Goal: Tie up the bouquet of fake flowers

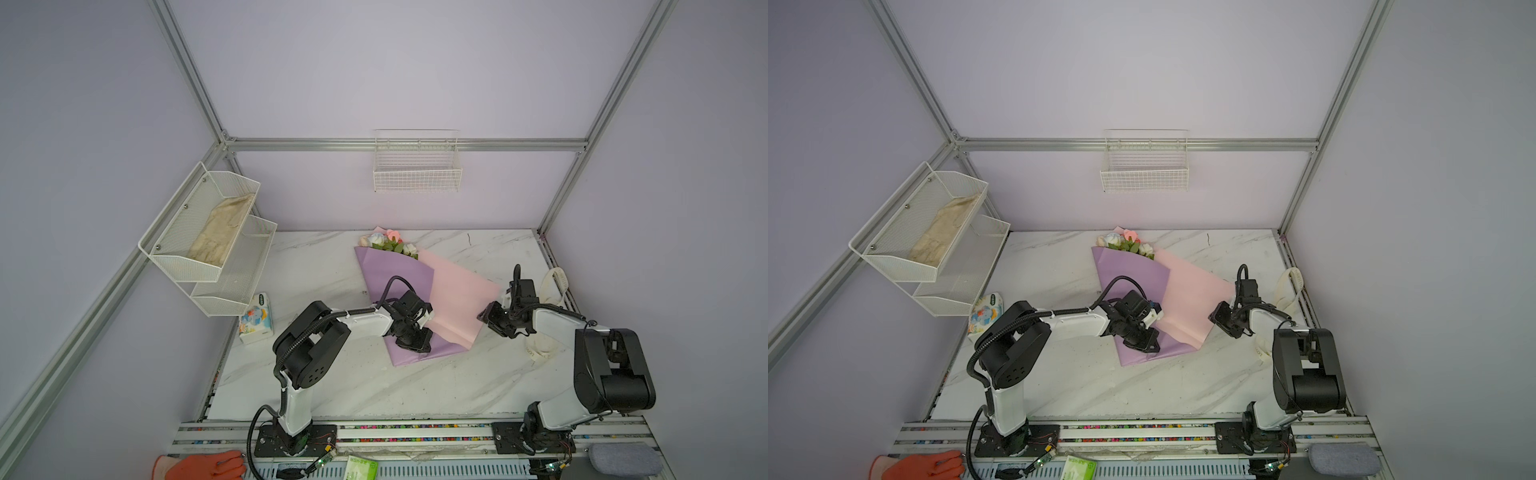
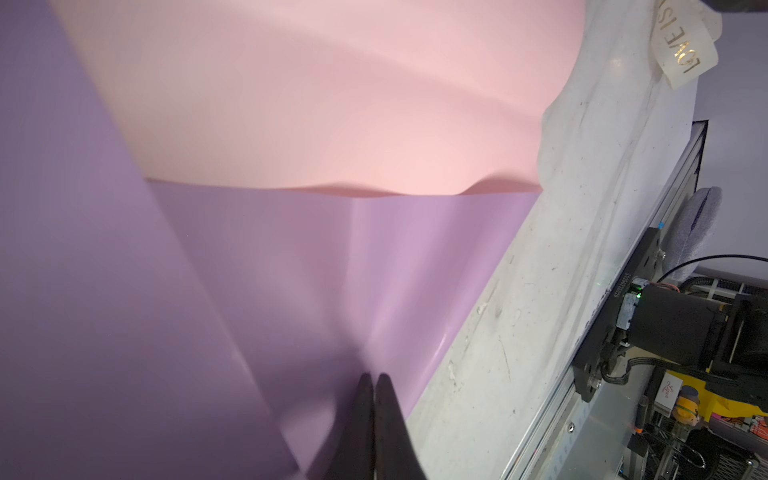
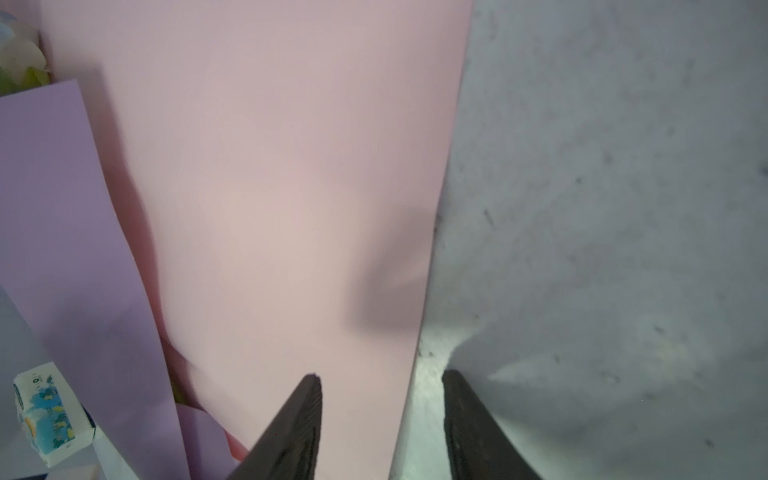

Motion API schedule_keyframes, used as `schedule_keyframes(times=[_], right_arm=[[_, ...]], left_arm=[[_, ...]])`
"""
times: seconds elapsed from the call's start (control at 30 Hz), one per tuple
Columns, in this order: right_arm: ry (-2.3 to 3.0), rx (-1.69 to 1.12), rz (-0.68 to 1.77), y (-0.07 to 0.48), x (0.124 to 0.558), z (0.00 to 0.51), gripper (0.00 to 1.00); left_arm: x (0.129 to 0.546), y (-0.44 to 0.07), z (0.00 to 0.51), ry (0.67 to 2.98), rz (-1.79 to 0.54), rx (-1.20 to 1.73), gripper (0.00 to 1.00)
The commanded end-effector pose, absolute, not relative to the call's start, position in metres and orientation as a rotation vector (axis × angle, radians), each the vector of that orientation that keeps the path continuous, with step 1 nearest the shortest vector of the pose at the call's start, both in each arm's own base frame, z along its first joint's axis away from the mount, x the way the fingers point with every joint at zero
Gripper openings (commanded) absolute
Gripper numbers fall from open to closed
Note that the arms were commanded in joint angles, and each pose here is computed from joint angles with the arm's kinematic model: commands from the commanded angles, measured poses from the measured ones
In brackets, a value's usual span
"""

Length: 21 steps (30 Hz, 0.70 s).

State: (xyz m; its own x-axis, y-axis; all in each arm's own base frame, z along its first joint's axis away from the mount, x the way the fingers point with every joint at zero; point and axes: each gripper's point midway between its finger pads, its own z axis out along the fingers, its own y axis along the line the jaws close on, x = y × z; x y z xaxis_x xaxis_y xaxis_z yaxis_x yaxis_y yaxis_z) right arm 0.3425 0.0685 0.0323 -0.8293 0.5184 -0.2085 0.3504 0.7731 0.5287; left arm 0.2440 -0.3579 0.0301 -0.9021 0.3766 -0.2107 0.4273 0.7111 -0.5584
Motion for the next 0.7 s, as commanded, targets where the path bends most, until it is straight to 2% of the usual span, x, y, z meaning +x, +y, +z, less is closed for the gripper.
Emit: schedule_keyframes(times=[0.0,0.17,0.3,0.67], right_arm=[[2.657,0.651,0.722,0.072,0.346,0.016,0.48],[2.601,0.707,0.879,0.086,0.346,0.009,0.43],[2.522,0.730,1.019,0.099,0.344,0.021,0.43],[2.441,0.529,1.261,0.128,0.341,0.038,0.47]], left_arm=[[0.249,-0.365,0.036,2.805,-0.942,0.708,0.05],[0.249,-0.364,0.034,2.811,-0.935,0.705,0.05],[0.249,-0.363,0.033,2.818,-0.932,0.699,0.05],[0.249,-0.360,0.028,2.833,-0.900,0.695,0.03]])
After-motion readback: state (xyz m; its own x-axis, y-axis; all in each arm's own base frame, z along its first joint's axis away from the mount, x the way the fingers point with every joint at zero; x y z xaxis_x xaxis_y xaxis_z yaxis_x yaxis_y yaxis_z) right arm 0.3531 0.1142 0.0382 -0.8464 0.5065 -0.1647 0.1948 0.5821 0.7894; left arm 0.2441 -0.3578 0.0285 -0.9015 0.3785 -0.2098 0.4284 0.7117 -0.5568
